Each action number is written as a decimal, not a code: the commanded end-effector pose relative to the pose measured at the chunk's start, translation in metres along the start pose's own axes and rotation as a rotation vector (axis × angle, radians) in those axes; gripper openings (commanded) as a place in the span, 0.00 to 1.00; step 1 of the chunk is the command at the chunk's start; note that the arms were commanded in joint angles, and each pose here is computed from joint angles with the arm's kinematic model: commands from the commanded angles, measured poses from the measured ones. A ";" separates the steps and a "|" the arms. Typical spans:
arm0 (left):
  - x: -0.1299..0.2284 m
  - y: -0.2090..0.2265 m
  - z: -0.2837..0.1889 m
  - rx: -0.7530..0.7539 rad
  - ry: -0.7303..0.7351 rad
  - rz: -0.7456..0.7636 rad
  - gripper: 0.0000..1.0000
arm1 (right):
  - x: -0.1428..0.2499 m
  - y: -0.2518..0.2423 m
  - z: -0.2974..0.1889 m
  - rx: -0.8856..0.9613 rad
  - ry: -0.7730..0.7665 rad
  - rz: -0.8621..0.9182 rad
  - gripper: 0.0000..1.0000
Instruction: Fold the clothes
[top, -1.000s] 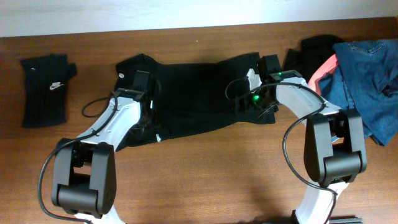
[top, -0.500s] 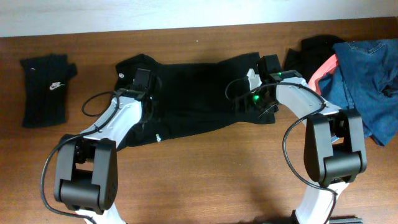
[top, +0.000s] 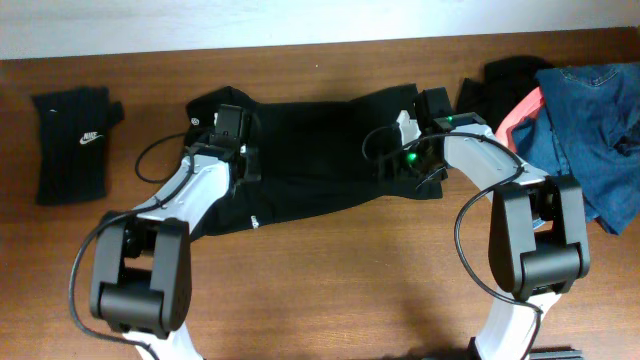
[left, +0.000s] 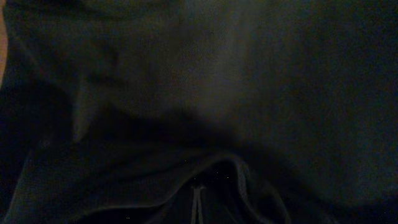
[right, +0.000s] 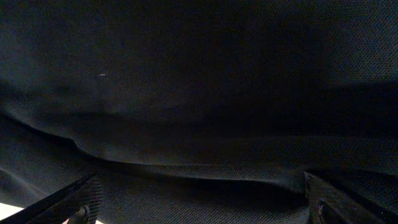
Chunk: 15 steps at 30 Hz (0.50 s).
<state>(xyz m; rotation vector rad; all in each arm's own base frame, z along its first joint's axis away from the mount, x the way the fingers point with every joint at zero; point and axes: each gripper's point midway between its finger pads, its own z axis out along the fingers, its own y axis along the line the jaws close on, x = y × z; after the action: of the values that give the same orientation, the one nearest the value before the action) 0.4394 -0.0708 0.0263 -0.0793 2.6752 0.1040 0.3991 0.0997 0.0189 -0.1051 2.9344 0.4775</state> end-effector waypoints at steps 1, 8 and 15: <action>-0.001 0.009 0.018 -0.066 -0.015 0.021 0.02 | 0.009 -0.009 0.011 0.027 0.039 0.017 0.99; -0.065 0.010 -0.015 -0.072 -0.186 0.058 0.06 | 0.008 -0.008 0.011 0.027 0.035 0.016 0.99; -0.087 0.008 -0.081 -0.045 -0.198 0.030 0.11 | 0.008 -0.009 0.011 0.027 0.035 0.016 0.99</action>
<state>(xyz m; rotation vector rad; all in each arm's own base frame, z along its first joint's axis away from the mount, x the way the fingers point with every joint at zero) 0.4817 -0.0664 0.0937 -0.0140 2.5438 0.1886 0.3993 0.0999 0.0189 -0.1058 2.9336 0.4775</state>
